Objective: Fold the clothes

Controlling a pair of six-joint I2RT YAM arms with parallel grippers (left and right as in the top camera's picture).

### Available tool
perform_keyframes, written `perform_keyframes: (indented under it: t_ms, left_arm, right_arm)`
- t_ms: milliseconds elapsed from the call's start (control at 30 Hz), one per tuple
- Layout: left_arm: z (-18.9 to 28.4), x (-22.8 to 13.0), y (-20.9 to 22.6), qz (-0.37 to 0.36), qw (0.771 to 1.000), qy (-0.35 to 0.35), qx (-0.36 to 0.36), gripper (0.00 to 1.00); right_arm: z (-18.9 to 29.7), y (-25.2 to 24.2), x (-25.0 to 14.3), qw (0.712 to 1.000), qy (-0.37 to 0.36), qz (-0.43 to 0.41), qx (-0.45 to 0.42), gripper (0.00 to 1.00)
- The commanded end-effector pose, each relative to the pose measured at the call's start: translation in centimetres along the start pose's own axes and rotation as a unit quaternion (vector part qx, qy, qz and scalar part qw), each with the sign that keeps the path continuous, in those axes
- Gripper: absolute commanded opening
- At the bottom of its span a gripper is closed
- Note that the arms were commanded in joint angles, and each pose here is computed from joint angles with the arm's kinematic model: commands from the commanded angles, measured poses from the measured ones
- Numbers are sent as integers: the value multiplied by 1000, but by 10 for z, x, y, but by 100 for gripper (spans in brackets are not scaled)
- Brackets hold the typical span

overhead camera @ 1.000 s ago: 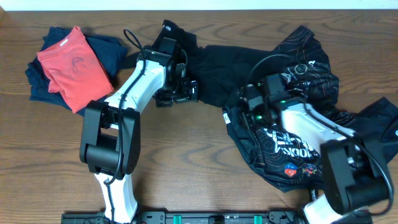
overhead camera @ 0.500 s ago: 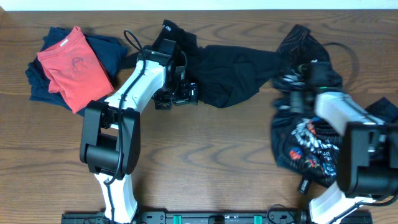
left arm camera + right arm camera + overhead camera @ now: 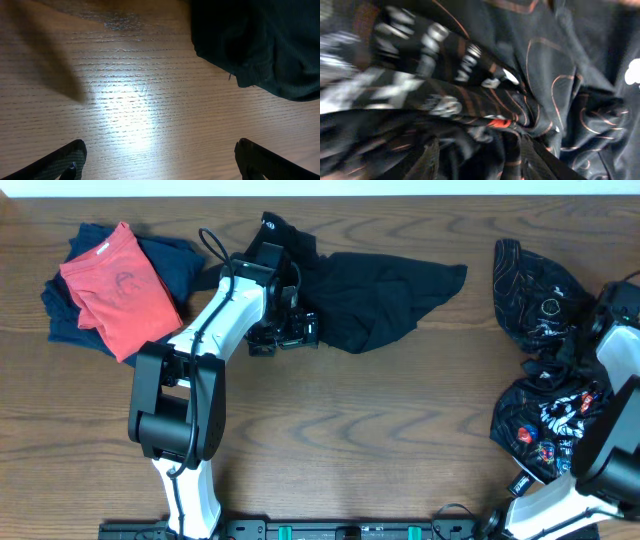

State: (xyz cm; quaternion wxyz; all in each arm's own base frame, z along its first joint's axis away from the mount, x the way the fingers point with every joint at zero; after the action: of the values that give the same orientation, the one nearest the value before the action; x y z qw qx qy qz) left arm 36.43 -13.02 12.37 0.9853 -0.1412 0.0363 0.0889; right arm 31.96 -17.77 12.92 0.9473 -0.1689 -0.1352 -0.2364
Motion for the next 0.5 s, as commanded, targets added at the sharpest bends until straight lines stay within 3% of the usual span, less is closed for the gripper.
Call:
perform_keyframes:
  t_ms: [0, 133, 267, 467]
  left_arm:
    - [2, 0, -2, -6, 1000, 0, -5, 96]
    - [2, 0, -2, -6, 1000, -1, -5, 96]
    - [2, 0, -2, -6, 1000, -2, -6, 96]
    - [2, 0, -2, -6, 1000, -1, -6, 97]
  right_arm:
    - [58, 11, 24, 992, -92, 12, 80, 51]
    - [107, 53, 22, 951, -155, 132, 232, 50]
    - [108, 80, 11, 945, -138, 178, 237, 38]
    - [49, 98, 8, 963, -75, 180, 187, 39]
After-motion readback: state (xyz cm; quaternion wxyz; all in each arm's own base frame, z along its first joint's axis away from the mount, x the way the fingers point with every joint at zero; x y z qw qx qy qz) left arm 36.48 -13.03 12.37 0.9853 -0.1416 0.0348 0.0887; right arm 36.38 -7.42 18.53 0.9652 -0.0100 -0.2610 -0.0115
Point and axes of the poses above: each gripper's point midway between its finger pads, its own z axis back along the fingers, its own y axis along the line the jaws close on, x = y × z, the point moved 9 cm from there along z, back along the fingers, and after that the axes turned 8 degrees about z, right-handed, at the moved point
